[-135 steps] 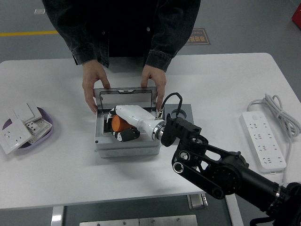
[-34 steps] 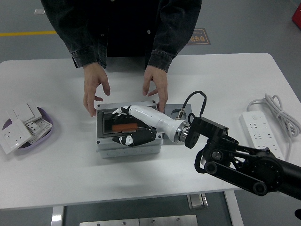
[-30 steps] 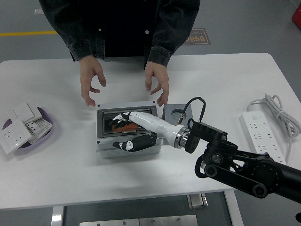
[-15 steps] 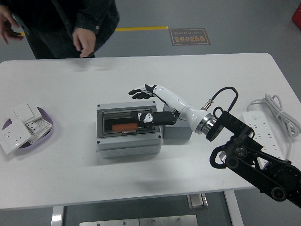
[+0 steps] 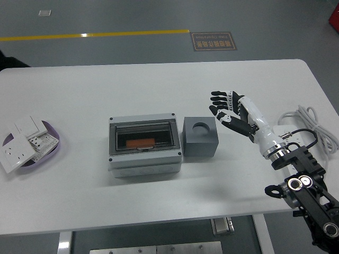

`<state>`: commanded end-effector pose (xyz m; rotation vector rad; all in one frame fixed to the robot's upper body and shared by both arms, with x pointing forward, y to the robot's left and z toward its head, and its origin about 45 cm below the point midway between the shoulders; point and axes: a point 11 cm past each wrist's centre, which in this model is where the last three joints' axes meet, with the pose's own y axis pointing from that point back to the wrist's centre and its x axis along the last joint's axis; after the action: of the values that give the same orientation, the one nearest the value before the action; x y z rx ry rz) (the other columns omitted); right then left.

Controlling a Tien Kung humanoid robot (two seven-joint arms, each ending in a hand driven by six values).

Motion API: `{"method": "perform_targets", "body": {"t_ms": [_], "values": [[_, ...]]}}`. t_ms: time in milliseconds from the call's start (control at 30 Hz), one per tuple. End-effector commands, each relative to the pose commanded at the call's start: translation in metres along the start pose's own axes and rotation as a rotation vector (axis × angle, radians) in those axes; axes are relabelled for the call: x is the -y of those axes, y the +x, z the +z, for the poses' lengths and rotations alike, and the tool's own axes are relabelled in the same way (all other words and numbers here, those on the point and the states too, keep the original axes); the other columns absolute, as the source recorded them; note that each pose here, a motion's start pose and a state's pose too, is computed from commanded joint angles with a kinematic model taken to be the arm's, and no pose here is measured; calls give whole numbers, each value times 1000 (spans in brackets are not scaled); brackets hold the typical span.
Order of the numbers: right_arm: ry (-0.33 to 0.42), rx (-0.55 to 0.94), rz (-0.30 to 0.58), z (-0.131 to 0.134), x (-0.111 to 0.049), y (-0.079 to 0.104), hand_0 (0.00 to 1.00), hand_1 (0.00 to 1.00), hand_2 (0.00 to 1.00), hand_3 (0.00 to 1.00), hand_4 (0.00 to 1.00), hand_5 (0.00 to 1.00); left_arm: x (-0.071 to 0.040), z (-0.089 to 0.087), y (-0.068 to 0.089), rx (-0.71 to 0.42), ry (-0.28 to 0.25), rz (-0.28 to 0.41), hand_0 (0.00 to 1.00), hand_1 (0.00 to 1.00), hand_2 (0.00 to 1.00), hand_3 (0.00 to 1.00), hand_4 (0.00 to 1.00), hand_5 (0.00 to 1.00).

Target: Pick up the cylinder from the cube,place it in the box,flap close box

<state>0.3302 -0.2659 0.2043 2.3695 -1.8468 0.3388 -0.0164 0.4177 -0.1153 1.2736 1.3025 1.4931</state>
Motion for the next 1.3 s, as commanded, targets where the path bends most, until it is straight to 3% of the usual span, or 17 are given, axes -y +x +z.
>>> {"method": "perform_targets", "body": {"t_ms": [167, 200, 367, 400, 900, 1300], "values": [[23, 73, 57, -2, -1, 15, 747, 718, 718, 726, 737, 399, -1, 7, 2, 13, -15, 3, 636, 671, 661, 706, 758, 310], [25, 85, 66, -1, -2, 17, 706, 691, 701, 693, 763, 338, -1, 8, 2, 14, -18, 4, 636, 671, 661, 707, 758, 310], [31, 122, 107, 1, -5, 26, 706, 691, 701, 693, 763, 338, -2, 8, 7, 18, -15, 13, 636, 671, 661, 707, 758, 310], [33, 126, 115, 1, -6, 27, 674, 668, 679, 678, 784, 280, -2, 8, 9, 19, -13, 15, 635, 671, 661, 707, 758, 310], [65, 113, 195, -6, -10, 49, 664, 654, 668, 670, 772, 291, -2, 4, 12, -18, -13, 20, 636, 671, 661, 707, 758, 309], [78, 116, 217, -10, -9, 57, 669, 652, 658, 662, 786, 279, -3, 14, 12, -43, -39, 20, 636, 671, 661, 708, 758, 309]]}}
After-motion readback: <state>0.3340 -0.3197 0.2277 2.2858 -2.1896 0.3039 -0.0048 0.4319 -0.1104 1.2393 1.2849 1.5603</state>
